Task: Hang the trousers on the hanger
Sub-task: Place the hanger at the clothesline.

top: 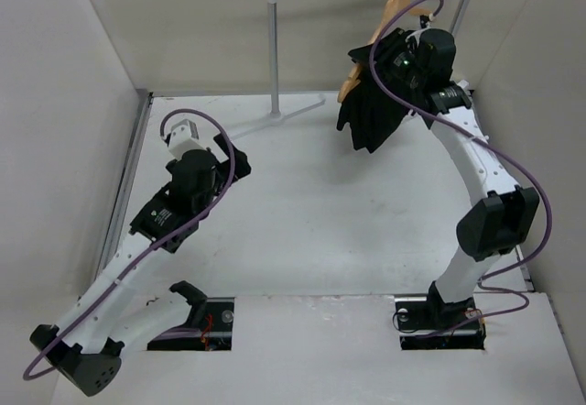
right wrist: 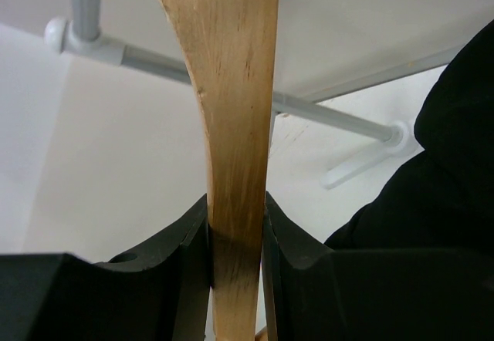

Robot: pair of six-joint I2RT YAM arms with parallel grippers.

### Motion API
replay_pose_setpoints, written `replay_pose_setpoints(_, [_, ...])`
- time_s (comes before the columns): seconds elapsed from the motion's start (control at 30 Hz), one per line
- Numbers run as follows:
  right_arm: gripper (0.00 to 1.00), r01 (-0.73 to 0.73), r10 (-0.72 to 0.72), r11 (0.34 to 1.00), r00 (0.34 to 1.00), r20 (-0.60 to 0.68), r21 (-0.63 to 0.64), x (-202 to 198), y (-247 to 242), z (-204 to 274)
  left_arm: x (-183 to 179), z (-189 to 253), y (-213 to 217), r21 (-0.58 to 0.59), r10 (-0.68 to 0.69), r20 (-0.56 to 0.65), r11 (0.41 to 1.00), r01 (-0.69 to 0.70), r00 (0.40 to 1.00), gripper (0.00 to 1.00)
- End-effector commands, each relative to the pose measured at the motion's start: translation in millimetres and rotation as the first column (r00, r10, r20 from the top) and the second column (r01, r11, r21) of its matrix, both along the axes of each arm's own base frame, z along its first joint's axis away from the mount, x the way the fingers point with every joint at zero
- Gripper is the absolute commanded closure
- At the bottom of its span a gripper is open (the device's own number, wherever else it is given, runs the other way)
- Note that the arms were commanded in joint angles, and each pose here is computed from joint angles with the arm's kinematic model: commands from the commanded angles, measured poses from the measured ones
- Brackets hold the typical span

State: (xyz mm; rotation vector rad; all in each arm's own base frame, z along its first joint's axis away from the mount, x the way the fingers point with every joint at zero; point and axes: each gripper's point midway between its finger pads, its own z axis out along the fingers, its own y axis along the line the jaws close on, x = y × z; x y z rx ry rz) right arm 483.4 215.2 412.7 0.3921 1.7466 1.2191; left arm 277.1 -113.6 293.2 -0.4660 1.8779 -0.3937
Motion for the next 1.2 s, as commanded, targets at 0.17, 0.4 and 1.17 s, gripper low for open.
replay_pose_setpoints(0.17, [0.93, -0.008, -0.006, 0.998, 0.972, 0.237, 0.058, 19, -23, 76, -22, -55, 22, -0.078, 0.039, -0.103, 0.996, -0.047, 0.994, 0.00])
replay_pose_setpoints(0.4, [0.93, 0.001, -0.014, 0.998, 0.983, 0.184, 0.069, 40, -31, 53, -36, -116, 24, -0.055, 0.049, -0.226, 0.996, -0.063, 0.973, 0.00])
replay_pose_setpoints(1.17, [0.24, 0.057, -0.062, 0.998, 0.990, 0.128, 0.039, 51, -40, 24, -35, -136, 23, -0.082, 0.071, -0.282, 0.992, -0.098, 0.957, 0.00])
